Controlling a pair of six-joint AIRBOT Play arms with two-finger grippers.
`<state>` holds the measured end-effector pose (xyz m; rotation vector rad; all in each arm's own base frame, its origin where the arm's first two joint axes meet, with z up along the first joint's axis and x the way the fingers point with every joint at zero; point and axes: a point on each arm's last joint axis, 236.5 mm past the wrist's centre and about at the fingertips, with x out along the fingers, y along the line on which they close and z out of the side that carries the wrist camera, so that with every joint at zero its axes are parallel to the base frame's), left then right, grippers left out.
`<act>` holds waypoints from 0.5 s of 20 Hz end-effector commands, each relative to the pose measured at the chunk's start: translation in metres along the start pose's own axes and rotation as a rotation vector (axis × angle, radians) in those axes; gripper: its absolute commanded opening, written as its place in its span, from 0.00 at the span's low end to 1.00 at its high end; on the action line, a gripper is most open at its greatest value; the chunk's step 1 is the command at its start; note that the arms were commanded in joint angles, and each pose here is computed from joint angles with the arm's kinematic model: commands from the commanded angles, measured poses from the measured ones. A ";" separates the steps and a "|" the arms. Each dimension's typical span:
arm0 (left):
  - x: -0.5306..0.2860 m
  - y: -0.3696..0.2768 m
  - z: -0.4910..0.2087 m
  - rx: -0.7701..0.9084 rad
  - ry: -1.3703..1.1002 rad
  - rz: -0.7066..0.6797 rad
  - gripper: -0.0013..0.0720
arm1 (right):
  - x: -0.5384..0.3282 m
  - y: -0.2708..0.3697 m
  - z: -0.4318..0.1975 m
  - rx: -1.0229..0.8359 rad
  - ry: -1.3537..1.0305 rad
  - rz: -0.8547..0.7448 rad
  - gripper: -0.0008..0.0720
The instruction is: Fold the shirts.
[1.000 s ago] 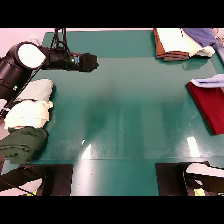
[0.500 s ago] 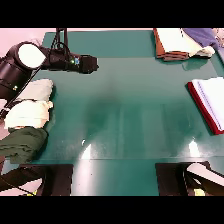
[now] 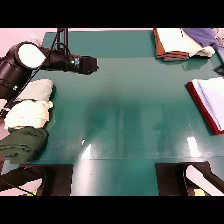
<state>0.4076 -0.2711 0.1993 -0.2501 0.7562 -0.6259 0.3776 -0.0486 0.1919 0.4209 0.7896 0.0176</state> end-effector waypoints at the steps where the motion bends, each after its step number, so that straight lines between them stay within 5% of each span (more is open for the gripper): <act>1: 0.000 0.000 -0.001 -0.001 0.004 -0.001 0.06 | 0.001 0.107 -0.018 -0.231 -0.014 0.194 0.41; 3: 0.000 0.000 0.001 -0.001 -0.005 -0.001 0.06 | -0.005 0.143 -0.027 -0.297 -0.030 0.262 0.03; 10: 0.000 -0.001 0.011 -0.001 -0.045 -0.003 0.06 | -0.006 0.169 -0.043 -0.343 0.000 0.320 0.03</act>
